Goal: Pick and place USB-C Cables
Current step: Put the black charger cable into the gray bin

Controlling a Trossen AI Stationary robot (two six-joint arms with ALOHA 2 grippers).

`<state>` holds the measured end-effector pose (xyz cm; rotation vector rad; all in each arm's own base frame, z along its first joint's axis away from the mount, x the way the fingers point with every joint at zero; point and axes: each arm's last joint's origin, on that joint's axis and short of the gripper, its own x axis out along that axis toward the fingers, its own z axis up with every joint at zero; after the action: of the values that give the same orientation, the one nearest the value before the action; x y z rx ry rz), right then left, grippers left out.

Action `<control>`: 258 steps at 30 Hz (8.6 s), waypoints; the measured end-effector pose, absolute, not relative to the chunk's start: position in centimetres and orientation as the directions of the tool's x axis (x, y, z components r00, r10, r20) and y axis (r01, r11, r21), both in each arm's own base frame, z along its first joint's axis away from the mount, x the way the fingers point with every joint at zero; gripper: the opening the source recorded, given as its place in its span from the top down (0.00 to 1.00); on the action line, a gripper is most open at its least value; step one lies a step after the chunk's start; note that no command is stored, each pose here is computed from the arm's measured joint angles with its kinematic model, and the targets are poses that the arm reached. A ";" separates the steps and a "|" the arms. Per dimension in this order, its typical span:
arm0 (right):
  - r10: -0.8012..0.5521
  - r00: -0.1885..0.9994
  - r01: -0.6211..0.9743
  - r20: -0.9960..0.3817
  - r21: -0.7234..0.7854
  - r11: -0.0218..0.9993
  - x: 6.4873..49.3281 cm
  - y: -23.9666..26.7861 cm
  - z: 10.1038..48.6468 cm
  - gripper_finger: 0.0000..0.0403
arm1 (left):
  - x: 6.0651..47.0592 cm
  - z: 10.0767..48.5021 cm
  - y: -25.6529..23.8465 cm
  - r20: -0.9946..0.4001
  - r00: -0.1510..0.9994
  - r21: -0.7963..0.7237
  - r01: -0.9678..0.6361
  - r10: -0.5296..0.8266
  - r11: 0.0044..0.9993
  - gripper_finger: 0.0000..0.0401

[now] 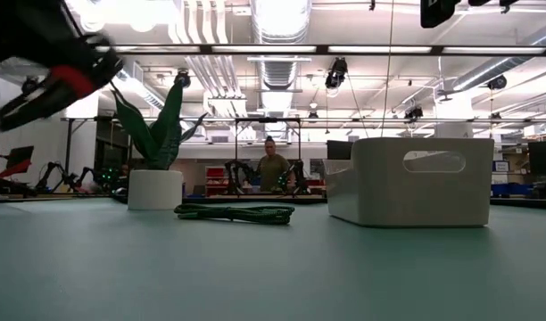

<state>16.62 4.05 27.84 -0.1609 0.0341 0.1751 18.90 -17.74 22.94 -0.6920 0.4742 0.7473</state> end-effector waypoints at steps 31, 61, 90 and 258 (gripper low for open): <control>0.083 0.996 -0.083 0.007 -0.050 0.995 21.3 5.0 26.1 0.63 | 29.0 30.3 -15.8 -0.159 0.921 0.140 -0.335 0.355 0.932 0.93; 0.019 1.000 -0.018 0.011 -0.073 0.997 29.1 6.8 25.2 0.58 | 30.7 30.8 -12.8 -0.108 0.890 0.044 -0.440 0.442 0.897 0.93; -0.003 0.999 0.007 0.043 -0.102 0.995 30.4 6.8 26.0 0.58 | 31.5 31.6 -11.7 -0.049 0.929 -0.047 -0.370 0.367 0.928 0.93; -0.098 0.101 -0.831 -0.990 -0.138 0.538 33.1 1.9 20.2 0.90 | 23.1 29.1 -9.3 -0.322 0.791 0.177 -0.490 0.520 0.854 0.53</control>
<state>33.07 1.89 20.19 -0.8779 1.3827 0.6599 23.08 -9.31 29.12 0.0861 0.3709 0.5442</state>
